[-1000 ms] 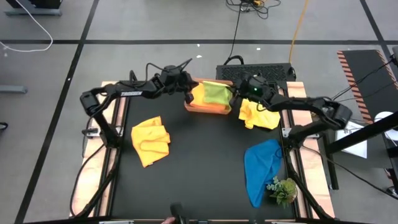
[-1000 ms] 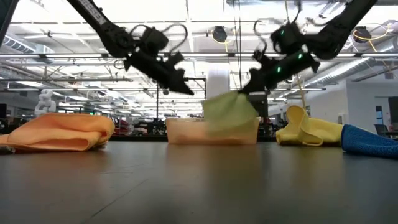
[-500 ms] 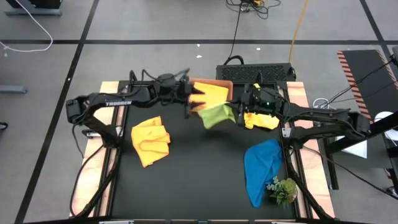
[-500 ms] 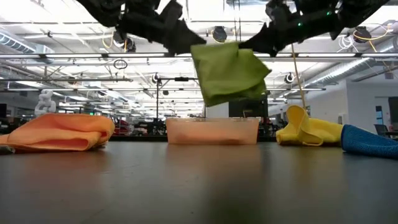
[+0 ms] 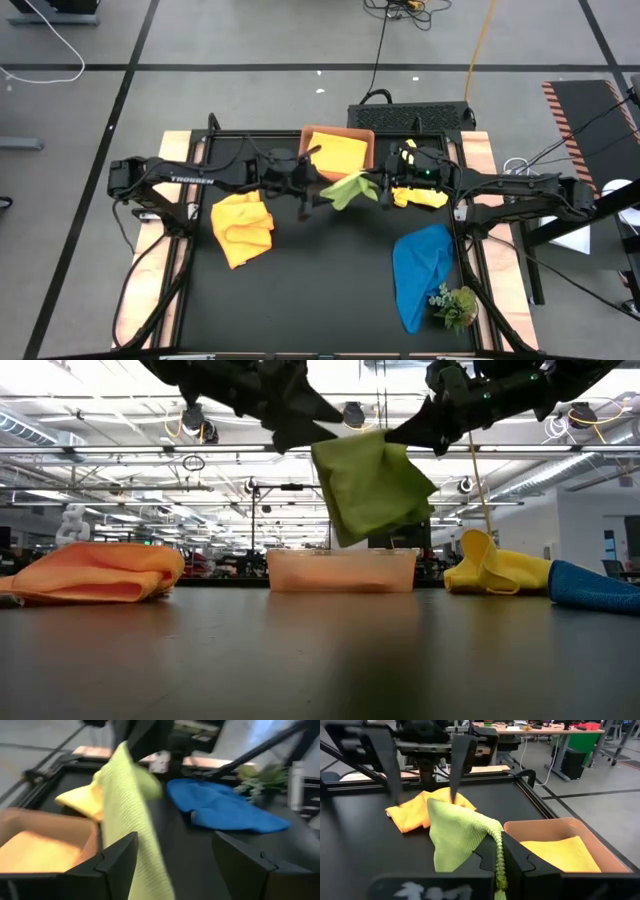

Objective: Fold microfiber towels
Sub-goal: Put the green microfiber towel into the orange bin

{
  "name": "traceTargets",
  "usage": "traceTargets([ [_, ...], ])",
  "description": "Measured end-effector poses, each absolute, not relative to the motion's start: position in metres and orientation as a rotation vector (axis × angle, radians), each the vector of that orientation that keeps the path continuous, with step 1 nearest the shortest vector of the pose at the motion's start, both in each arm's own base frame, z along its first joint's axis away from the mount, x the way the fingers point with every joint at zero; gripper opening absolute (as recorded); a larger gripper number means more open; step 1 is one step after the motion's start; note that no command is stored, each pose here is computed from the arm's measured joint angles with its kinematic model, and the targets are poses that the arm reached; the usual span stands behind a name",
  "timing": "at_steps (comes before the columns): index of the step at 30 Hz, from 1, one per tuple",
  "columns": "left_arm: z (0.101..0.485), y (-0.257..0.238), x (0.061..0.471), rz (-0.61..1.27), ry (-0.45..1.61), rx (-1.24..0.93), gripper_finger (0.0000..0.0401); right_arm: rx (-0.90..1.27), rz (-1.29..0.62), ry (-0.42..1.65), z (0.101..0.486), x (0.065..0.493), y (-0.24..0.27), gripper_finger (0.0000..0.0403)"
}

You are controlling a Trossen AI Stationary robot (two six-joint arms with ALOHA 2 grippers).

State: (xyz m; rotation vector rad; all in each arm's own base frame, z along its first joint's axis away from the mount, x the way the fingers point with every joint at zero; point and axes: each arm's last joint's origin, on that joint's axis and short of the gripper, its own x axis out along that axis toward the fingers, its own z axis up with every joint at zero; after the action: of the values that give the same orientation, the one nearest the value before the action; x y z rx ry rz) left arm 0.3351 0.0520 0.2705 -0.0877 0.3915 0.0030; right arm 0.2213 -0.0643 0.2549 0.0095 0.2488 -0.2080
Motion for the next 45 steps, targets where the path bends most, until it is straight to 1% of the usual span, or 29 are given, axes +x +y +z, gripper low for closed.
traceTargets([
  [4,0.264,0.052,0.333,0.171,0.461,-0.063,0.0258,0.010,-0.208,0.247,0.255,0.221,-0.064,0.0000],
  [7,0.263,0.055,0.331,0.274,0.477,-0.083,0.0258,0.010,-0.208,0.247,0.255,0.221,-0.064,0.0000],
  [14,0.260,0.057,0.329,0.282,0.503,-0.100,0.0256,0.008,-0.208,0.248,0.255,0.221,-0.064,0.0000],
  [16,0.260,0.057,0.329,0.281,0.507,-0.089,0.0247,0.008,-0.208,0.249,0.255,0.221,-0.064,0.0000],
  [18,0.260,0.058,0.329,0.278,0.512,-0.064,0.0225,0.008,-0.208,0.252,0.255,0.221,-0.064,0.0000],
  [20,0.259,0.058,0.328,0.292,0.530,-0.029,0.0191,0.008,-0.210,0.257,0.254,0.221,-0.064,0.0000],
  [23,0.257,0.059,0.327,0.320,0.555,-0.001,0.0126,0.013,-0.213,0.280,0.249,0.225,-0.066,0.0000],
  [27,0.257,0.060,0.326,0.319,0.567,0.023,0.0026,0.021,-0.220,0.325,0.240,0.231,-0.069,0.0000],
  [28,0.257,0.061,0.326,0.319,0.567,0.024,0.0015,0.023,-0.236,0.338,0.237,0.232,-0.070,0.0000],
  [32,0.256,0.066,0.325,0.327,0.578,0.043,0.0013,0.038,-0.354,0.412,0.223,0.235,-0.079,0.0000],
  [35,0.255,0.075,0.322,0.371,0.597,0.052,0.0006,0.021,-0.406,0.445,0.215,0.238,-0.088,0.0000],
  [40,0.252,0.099,0.317,0.449,0.617,0.048,0.0005,0.021,-0.472,0.420,0.205,0.243,-0.110,0.0000],
  [45,0.231,0.129,0.320,0.518,0.651,0.028,0.0005,-0.009,-0.522,0.438,0.187,0.248,-0.132,0.0000],
])
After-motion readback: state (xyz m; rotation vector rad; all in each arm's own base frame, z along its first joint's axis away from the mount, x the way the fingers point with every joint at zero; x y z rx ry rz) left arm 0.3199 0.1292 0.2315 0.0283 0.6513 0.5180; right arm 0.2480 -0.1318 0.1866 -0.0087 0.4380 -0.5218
